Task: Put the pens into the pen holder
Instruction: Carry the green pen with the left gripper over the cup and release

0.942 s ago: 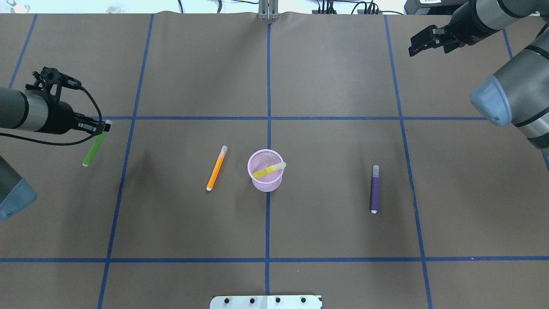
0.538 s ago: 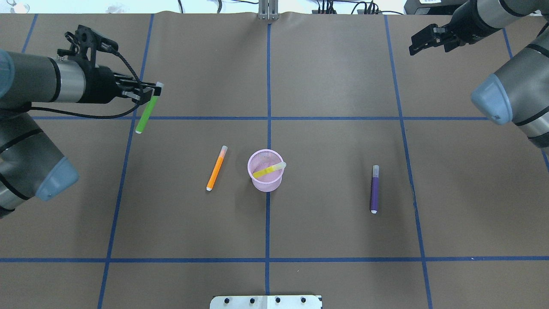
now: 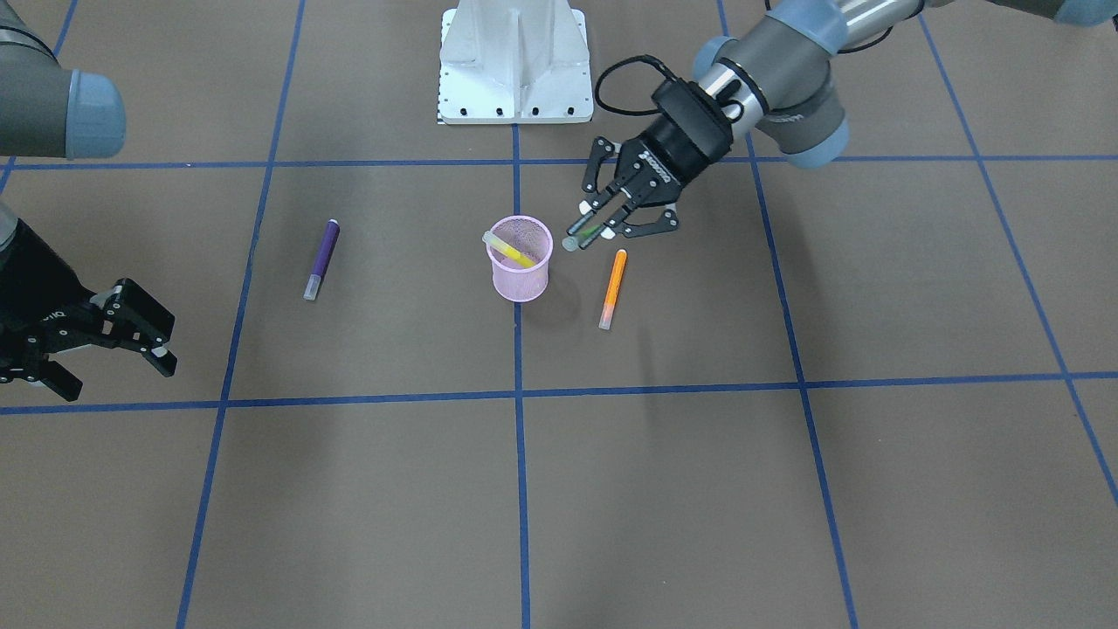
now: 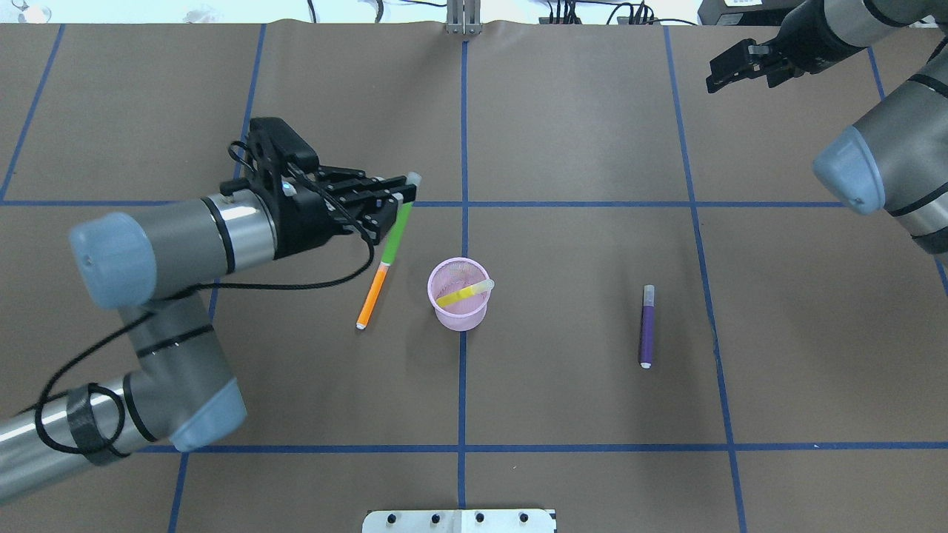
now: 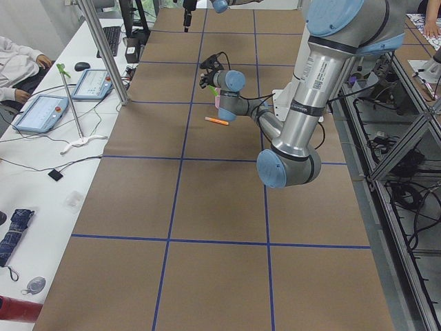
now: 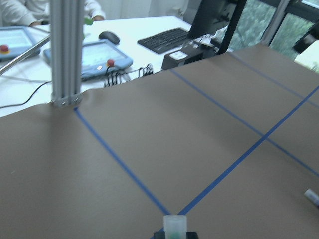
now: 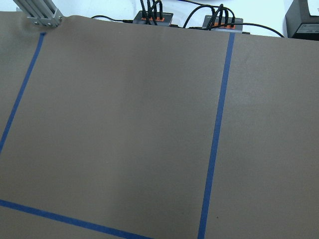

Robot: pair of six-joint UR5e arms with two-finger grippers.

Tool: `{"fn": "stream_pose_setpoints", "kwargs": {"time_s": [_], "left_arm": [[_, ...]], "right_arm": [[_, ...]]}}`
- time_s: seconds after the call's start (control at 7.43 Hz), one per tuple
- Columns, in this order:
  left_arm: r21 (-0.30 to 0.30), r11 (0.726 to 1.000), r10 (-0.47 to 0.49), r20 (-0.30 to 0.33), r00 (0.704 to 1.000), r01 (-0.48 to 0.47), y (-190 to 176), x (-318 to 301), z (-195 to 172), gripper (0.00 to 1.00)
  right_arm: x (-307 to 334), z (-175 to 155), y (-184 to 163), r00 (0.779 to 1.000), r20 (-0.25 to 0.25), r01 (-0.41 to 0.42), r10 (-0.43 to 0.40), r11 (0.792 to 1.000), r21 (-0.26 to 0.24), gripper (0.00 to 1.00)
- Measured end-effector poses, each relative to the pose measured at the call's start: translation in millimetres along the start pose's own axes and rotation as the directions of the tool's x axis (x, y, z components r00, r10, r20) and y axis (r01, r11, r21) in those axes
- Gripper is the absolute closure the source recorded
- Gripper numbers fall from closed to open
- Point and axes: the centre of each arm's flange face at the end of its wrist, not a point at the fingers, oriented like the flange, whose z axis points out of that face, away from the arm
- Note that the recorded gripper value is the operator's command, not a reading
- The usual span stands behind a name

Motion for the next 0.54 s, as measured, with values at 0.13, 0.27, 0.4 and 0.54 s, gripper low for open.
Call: {"fn": "stream_pose_setpoints", "kwargs": {"time_s": [0.13, 0.27, 0.4, 0.54], "left_arm": [[0.057, 0.998, -0.012, -0.013, 1.0, 0.012, 6.5, 29.3, 10.0, 1.0], [0.095, 0.996, -0.005, -0.018, 1.0, 0.007, 8.0, 46.1, 20.4, 1.0], [0.117, 0.993, 0.011, -0.009, 1.0, -0.009, 14.2, 49.0, 31.4, 1.0], [0.133, 0.991, 0.025, 0.007, 1.0, -0.026, 25.1, 43.7, 40.7, 1.0]], "right_arm": [[-0.4, -0.2, -0.7, 1.0, -0.001, 0.0, 0.0, 1.0, 0.002, 0.0], [-1.0, -0.4, -1.3, 1.0, -0.001, 0.001, -0.001, 1.0, 0.004, 0.0], [-1.5, -0.7, -1.7, 1.0, -0.001, 0.001, -0.001, 1.0, 0.005, 0.0], [-1.7, -0.8, -1.9, 1.0, -0.001, 0.001, -0.001, 1.0, 0.005, 0.0]]}}
